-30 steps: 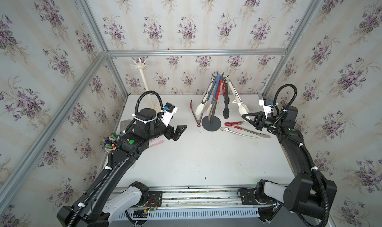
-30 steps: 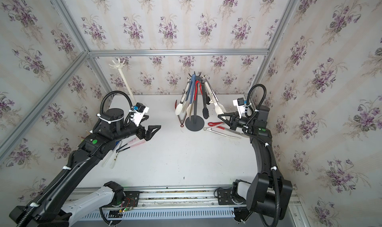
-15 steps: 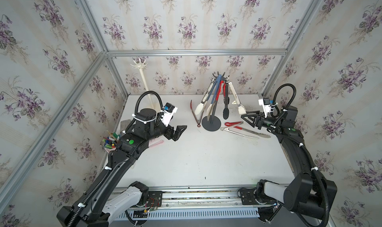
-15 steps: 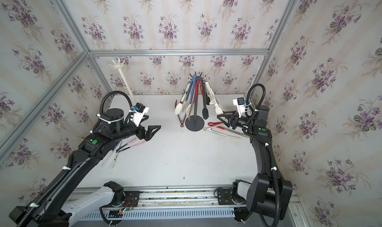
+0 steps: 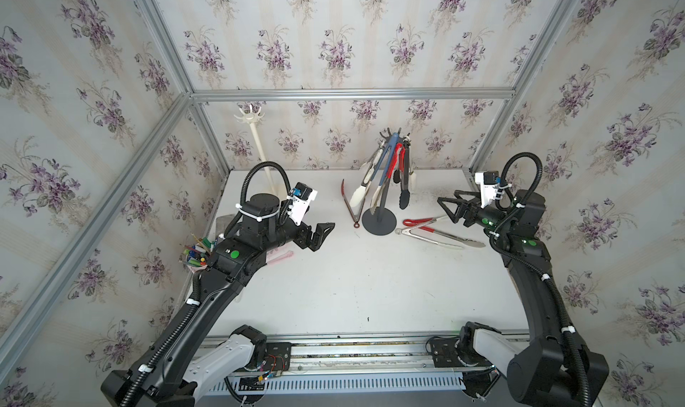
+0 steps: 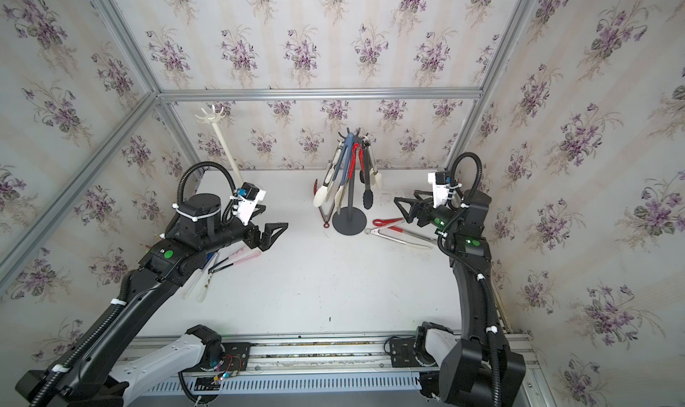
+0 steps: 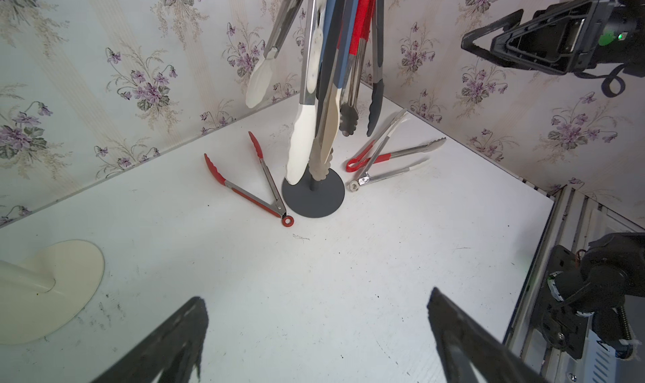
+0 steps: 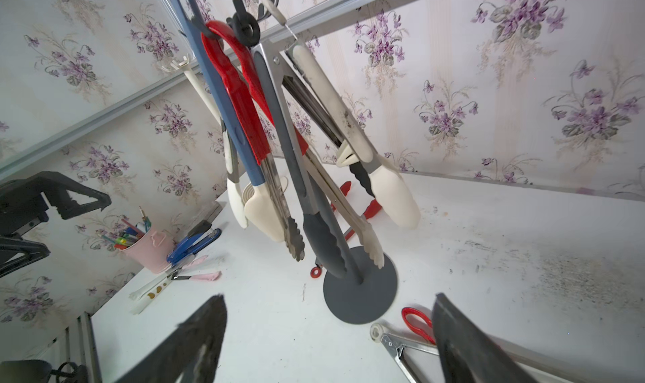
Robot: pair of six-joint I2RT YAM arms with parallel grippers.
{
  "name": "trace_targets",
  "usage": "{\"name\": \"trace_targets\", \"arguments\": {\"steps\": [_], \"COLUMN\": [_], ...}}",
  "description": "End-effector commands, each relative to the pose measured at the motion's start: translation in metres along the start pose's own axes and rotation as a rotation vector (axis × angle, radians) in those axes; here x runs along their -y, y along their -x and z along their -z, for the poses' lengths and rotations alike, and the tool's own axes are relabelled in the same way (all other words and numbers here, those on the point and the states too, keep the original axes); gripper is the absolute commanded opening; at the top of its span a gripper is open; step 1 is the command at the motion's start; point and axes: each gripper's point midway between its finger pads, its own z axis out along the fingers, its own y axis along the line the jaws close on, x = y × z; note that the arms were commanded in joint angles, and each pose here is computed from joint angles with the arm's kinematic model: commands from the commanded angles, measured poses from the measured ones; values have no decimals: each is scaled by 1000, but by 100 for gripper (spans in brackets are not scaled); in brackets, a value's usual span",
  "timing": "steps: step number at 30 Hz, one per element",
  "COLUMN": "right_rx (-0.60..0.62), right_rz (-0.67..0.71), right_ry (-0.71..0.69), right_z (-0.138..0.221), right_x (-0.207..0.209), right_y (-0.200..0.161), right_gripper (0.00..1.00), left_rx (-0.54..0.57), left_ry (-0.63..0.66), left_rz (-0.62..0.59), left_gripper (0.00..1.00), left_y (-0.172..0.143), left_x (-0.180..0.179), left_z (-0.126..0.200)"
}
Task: Hang food tongs on kitchen utensil racks
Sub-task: Hang the food tongs on the rack, then pick up the rack from the center of the board.
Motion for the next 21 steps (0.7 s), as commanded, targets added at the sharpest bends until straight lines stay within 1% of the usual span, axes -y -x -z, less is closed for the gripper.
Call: {"name": "trace_targets", "arguments": {"steps": [1, 3, 4, 10, 15, 19, 21], "right_rx": [30, 32, 37, 54, 63, 50, 36], "right_rz": [7, 6, 4, -14, -29, -36, -37], "right_ry": [-28, -22, -21, -8, -13, 37, 69], "right_z": [3, 5, 6, 13, 18, 17, 13], "right_x": [1, -3, -5, -15, -22, -38, -49], "right_y": [8, 5, 4, -1, -5, -7, -9], "right_gripper": [93, 95, 100, 100, 100, 100, 100], "left_rx": [24, 18, 18, -6, -25, -43, -50], "left_ry": [39, 71, 93, 211, 293, 366, 382], "left_rz": [23, 48, 61, 191, 248, 318, 347], "left_gripper": [99, 99, 99, 99, 99, 99, 99], "left_y": [9, 8, 9, 4, 0, -7, -10], "left_x": [-7, -14, -18, -50, -74, -101, -112], "left_z": [0, -2, -3, -9, -13, -18, -20]}}
